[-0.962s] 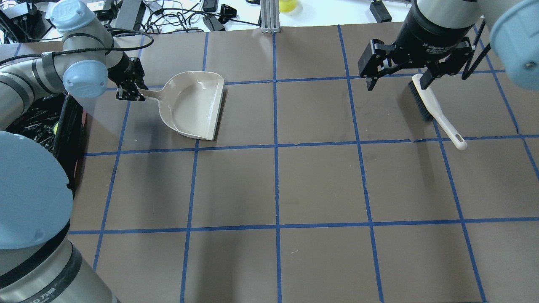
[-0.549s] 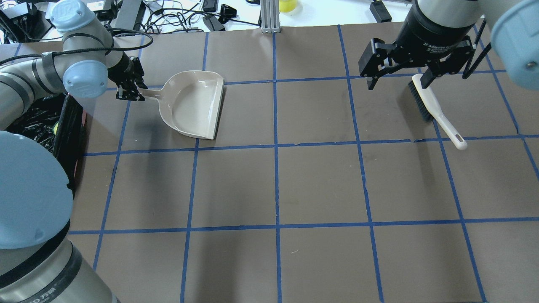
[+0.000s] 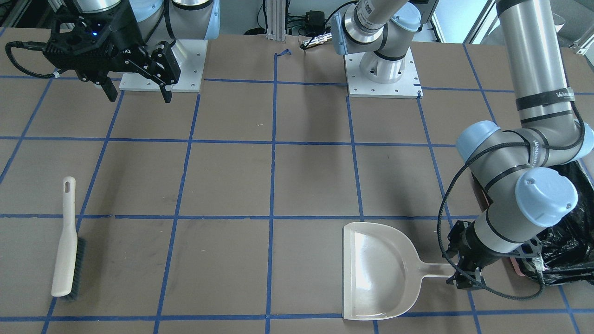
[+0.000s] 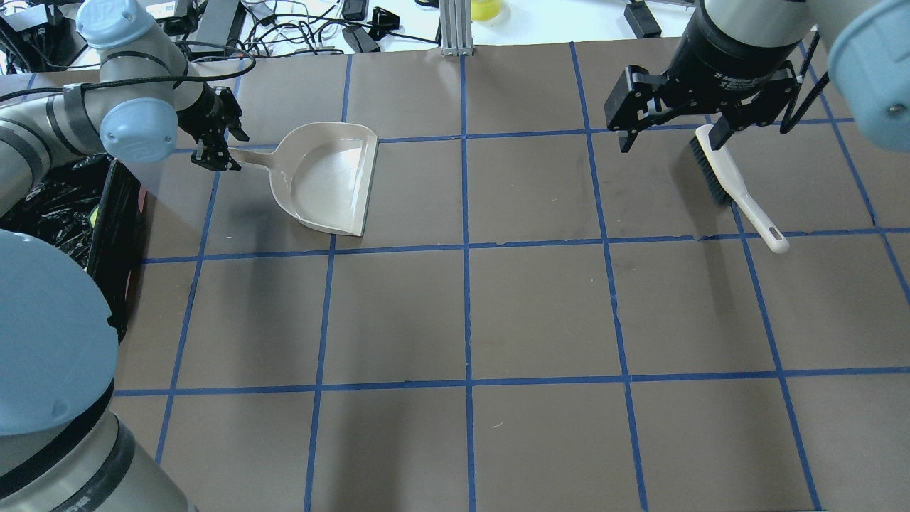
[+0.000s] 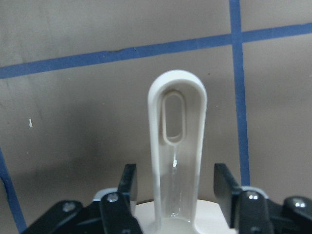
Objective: Sweep and dump trash into bin
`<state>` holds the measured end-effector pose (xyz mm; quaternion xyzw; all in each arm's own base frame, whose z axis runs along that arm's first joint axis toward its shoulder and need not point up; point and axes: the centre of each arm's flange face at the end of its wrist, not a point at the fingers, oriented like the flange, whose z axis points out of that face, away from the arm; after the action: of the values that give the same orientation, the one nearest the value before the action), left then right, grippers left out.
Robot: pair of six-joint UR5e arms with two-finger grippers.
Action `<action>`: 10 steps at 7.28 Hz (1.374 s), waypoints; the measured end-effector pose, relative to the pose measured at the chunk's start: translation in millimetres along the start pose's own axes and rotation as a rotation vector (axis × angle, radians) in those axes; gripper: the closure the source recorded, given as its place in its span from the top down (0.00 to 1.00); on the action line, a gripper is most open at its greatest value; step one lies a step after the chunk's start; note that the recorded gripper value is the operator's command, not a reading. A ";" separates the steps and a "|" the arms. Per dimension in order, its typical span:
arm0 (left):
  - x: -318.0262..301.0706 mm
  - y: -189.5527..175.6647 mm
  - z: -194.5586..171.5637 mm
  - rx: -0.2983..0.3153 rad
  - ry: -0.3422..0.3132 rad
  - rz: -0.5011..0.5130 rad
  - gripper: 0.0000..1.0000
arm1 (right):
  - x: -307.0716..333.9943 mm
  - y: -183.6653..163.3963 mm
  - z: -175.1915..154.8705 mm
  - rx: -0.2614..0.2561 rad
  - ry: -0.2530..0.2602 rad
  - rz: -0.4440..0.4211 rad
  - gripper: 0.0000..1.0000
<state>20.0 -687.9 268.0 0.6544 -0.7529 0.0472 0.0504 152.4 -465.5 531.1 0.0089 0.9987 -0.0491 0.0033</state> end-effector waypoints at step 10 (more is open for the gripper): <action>-70.0 -8.8 -190.3 0.060 -0.022 0.711 1.00 | 0.1 -0.1 -0.3 0.001 0.001 -0.007 1.00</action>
<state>41.1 -594.4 446.8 0.3529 -0.9325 0.0769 0.0037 152.3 -465.6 531.5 0.0053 0.9988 -0.0495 0.0027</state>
